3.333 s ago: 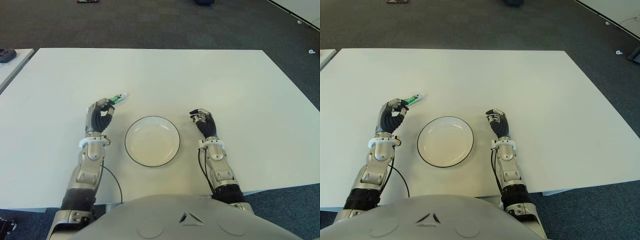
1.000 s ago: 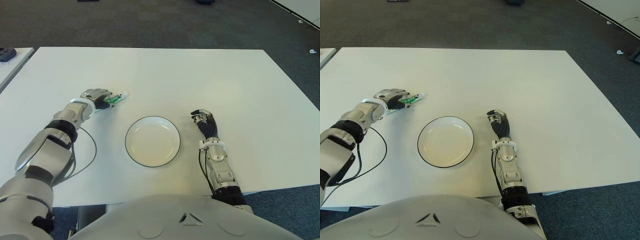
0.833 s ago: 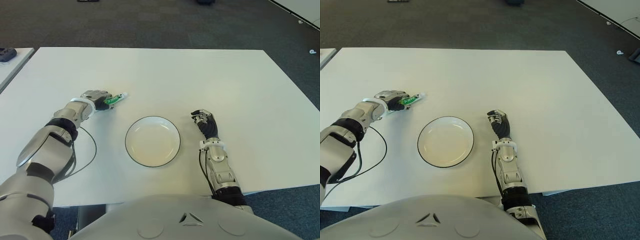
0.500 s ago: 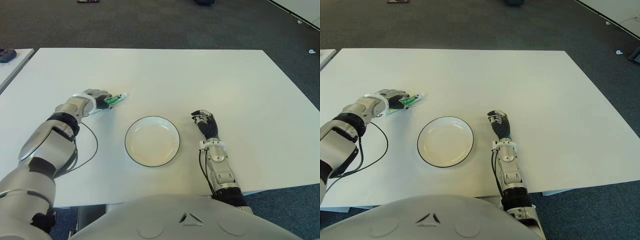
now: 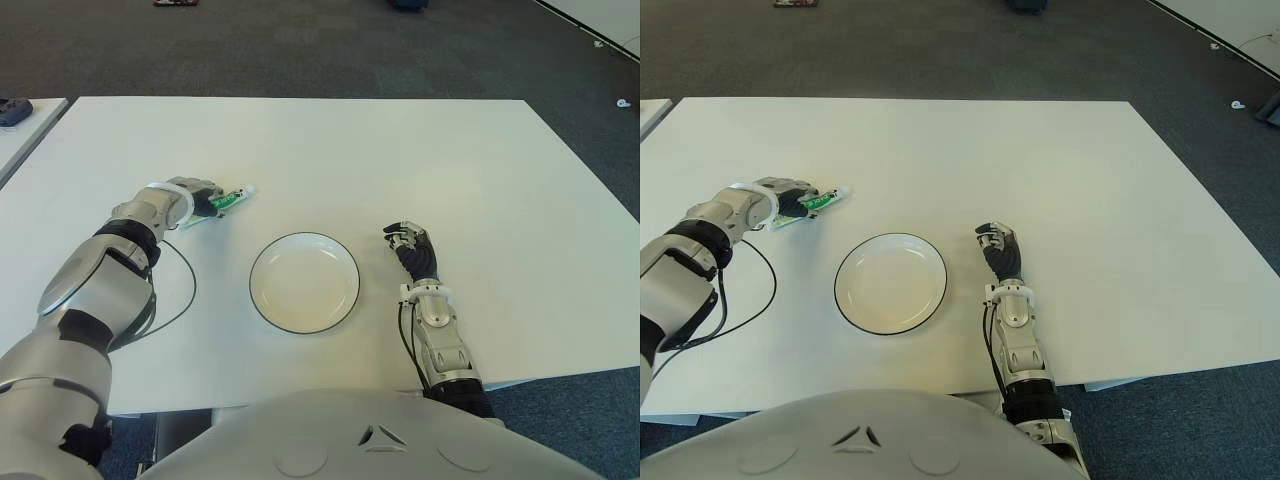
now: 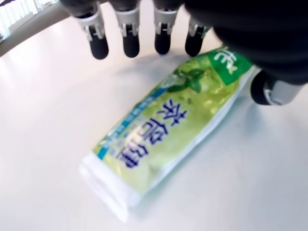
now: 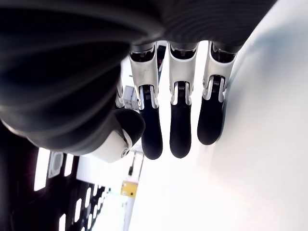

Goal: Put the toothpaste on the table into the plate.

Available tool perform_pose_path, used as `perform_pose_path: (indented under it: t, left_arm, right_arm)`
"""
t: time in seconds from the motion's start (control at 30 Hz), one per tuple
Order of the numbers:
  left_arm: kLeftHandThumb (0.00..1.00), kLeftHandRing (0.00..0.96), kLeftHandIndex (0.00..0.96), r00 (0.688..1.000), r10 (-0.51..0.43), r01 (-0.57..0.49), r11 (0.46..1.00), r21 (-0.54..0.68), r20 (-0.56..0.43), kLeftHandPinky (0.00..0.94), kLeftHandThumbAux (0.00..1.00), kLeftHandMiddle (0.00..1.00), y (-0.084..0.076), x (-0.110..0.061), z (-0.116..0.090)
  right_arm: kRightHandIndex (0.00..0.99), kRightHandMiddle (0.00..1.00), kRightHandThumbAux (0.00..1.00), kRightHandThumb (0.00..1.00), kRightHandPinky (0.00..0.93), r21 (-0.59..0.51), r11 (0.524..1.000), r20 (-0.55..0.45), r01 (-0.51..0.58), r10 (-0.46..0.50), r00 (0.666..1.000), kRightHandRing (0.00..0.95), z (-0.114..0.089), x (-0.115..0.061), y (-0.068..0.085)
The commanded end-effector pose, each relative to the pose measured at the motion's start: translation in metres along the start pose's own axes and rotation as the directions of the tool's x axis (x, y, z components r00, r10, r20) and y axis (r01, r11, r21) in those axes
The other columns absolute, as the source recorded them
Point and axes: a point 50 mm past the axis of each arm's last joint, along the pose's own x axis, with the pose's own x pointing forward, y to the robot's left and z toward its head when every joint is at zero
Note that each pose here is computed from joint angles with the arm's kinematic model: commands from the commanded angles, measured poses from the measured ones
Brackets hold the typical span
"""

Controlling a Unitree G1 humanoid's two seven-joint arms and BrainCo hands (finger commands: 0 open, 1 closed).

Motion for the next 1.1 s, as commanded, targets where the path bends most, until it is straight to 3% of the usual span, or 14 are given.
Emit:
perform_pose_path:
  t: [0.03, 0.63, 0.73, 0.8, 0.87, 0.9, 0.97, 1.0, 1.1]
  left_arm:
    - [0.448, 0.000, 0.000, 0.985, -0.172, 0.172, 0.985, 0.024, 0.016, 0.000, 0.319, 0.000, -0.037, 0.003, 0.011]
    - [0.482, 0.000, 0.000, 0.996, -0.086, 0.086, 0.996, -0.003, -0.007, 0.000, 0.372, 0.000, -0.043, 0.005, 0.016]
    - [0.502, 0.006, 0.001, 0.998, -0.065, 0.064, 0.997, -0.032, -0.020, 0.052, 0.380, 0.005, -0.045, 0.006, 0.018]
    - [0.570, 0.118, 0.082, 0.999, -0.036, 0.033, 0.997, -0.070, -0.040, 0.192, 0.391, 0.103, -0.048, 0.006, 0.020]
    - [0.646, 0.269, 0.221, 0.998, -0.015, 0.010, 0.996, -0.094, -0.054, 0.318, 0.400, 0.254, -0.049, 0.007, 0.020]
    - [0.662, 0.301, 0.250, 0.998, 0.000, -0.007, 0.994, -0.109, -0.062, 0.345, 0.402, 0.286, -0.049, 0.007, 0.021]
    - [0.729, 0.481, 0.399, 0.997, 0.039, -0.049, 0.989, -0.141, -0.074, 0.479, 0.424, 0.466, -0.051, 0.007, 0.022]
    - [0.741, 0.513, 0.423, 0.995, 0.055, -0.066, 0.986, -0.155, -0.077, 0.503, 0.429, 0.496, -0.052, 0.007, 0.023]
    - [0.737, 0.625, 0.434, 0.992, 0.100, -0.114, 0.974, -0.194, -0.082, 0.611, 0.616, 0.613, -0.052, 0.006, 0.024]
  right_arm:
    - [0.418, 0.408, 0.732, 0.712, 0.404, -0.006, 1.000, -0.024, 0.005, -0.006, 1.000, 0.388, -0.004, -0.002, -0.002]
    - [0.418, 0.404, 0.733, 0.713, 0.387, -0.006, 1.000, -0.023, 0.014, -0.014, 1.000, 0.376, -0.005, -0.004, -0.004]
    - [0.418, 0.402, 0.733, 0.713, 0.386, -0.007, 1.000, -0.020, 0.014, -0.014, 1.000, 0.374, -0.005, -0.004, -0.005]
    - [0.418, 0.402, 0.734, 0.714, 0.386, -0.008, 1.000, -0.018, 0.013, -0.013, 1.000, 0.373, -0.005, -0.004, -0.005]
    - [0.418, 0.403, 0.734, 0.714, 0.388, -0.009, 1.000, -0.017, 0.013, -0.014, 1.000, 0.374, -0.005, -0.005, -0.006]
    - [0.418, 0.404, 0.734, 0.714, 0.388, -0.010, 1.000, -0.017, 0.014, -0.014, 1.000, 0.375, -0.004, -0.005, -0.006]
    - [0.418, 0.405, 0.734, 0.714, 0.389, -0.011, 1.000, -0.017, 0.015, -0.015, 1.000, 0.375, -0.005, -0.005, -0.007]
    - [0.418, 0.405, 0.734, 0.714, 0.389, -0.011, 1.000, -0.018, 0.015, -0.015, 1.000, 0.375, -0.005, -0.005, -0.007]
    - [0.418, 0.405, 0.734, 0.714, 0.386, -0.010, 1.000, -0.019, 0.014, -0.014, 1.000, 0.374, -0.005, -0.005, -0.007]
